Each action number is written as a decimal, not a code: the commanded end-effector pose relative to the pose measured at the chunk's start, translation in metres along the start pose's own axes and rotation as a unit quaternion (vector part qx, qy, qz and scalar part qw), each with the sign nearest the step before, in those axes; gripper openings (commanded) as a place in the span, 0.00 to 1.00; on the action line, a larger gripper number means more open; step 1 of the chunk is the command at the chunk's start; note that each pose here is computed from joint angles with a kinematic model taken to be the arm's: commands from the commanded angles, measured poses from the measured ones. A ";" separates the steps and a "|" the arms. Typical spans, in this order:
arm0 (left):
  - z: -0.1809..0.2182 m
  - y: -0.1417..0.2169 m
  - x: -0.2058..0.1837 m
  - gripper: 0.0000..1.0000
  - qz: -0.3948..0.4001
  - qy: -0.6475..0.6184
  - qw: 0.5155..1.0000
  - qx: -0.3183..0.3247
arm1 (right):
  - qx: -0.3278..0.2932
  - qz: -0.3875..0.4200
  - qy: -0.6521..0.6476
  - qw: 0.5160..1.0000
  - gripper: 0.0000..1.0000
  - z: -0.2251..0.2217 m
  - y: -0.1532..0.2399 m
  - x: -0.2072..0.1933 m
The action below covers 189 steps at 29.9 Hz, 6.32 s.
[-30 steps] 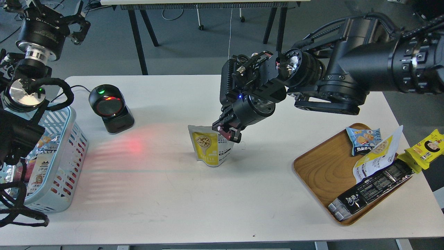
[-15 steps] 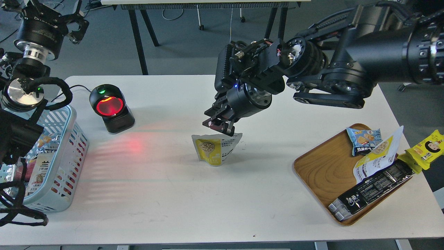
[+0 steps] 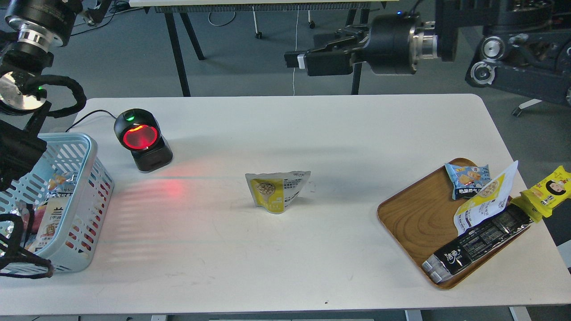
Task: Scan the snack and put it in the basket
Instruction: 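Release the bag on the table and retract the right arm, then reach the left gripper to the yellow snack bag and grasp it, then lift the bag and hold it in front of the barcode scanner, then move the bag over the blue basket and drop it in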
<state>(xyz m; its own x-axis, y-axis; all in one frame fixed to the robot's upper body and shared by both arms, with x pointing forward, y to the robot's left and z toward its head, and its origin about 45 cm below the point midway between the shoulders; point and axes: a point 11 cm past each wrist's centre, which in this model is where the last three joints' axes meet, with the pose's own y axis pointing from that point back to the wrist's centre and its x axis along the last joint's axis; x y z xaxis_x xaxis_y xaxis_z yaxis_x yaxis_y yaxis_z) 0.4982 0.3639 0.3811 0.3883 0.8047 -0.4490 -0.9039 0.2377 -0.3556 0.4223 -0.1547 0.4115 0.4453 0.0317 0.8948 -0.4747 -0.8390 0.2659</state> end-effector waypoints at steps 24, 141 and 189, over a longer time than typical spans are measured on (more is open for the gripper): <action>-0.052 0.007 -0.214 0.93 -0.415 -0.565 0.705 0.108 | 0.039 0.480 -0.594 0.645 0.99 0.198 0.114 -0.020; -0.073 0.140 -0.055 0.00 -0.495 -0.762 0.302 0.289 | 0.127 0.513 -0.678 0.511 0.99 0.204 0.105 -0.053; 0.114 0.233 0.040 0.16 -0.330 -0.819 0.224 0.413 | 0.134 0.511 -0.674 0.516 1.00 0.202 0.106 -0.048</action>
<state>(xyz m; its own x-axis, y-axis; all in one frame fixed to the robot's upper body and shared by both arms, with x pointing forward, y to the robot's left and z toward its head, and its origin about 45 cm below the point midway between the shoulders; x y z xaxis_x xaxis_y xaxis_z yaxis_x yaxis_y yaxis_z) 0.2836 0.5141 0.3769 0.5093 -0.5960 0.6208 -0.7371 0.0701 0.6721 0.5045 -0.3549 0.3255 0.2767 -0.7562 -0.5929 -0.9427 -0.0938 -0.3203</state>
